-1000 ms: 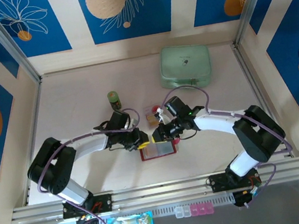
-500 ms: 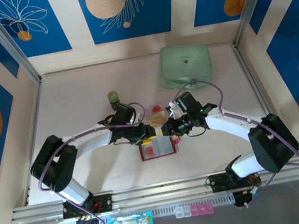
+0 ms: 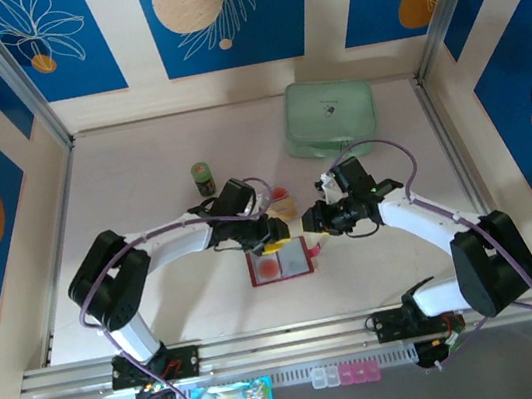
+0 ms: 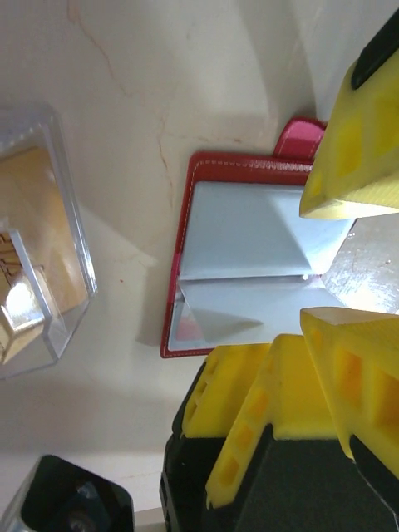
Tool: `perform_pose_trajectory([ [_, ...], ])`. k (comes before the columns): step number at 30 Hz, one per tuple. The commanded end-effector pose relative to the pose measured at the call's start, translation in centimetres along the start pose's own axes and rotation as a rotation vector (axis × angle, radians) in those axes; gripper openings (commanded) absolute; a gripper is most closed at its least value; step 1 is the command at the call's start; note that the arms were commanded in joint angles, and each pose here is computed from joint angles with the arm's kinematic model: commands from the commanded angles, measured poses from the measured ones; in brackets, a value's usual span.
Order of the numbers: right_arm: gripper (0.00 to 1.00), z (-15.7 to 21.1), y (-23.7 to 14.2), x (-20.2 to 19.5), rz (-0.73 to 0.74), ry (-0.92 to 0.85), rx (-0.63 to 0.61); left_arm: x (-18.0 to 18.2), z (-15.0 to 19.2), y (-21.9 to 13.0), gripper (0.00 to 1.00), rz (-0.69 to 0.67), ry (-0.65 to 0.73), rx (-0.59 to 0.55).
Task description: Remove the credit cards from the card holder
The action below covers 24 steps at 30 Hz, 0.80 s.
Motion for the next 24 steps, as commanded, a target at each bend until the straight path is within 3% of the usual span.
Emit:
perform_pose_trajectory([
  [1,0.35,0.9,-0.4,-0.6,0.007,0.007,0.012,-0.4,0.0,0.5,0.42,-0.029,0.000,0.003],
  [24,0.33,0.5,0.4,1.5,-0.057,-0.015,0.041,0.6,-0.5,-0.3,0.39,-0.051,0.030,-0.018],
])
Point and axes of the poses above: each hand's point on the last joint's axis, 136 mm out from that joint toward the fingers, its own y axis out along the fingers, its own x axis along the line the jaws close on, z = x × y, the point moved 2 cm from there along -y, back along the fingers, and after that the axes turned 12 degrees about -y, right-handed, at the moved point
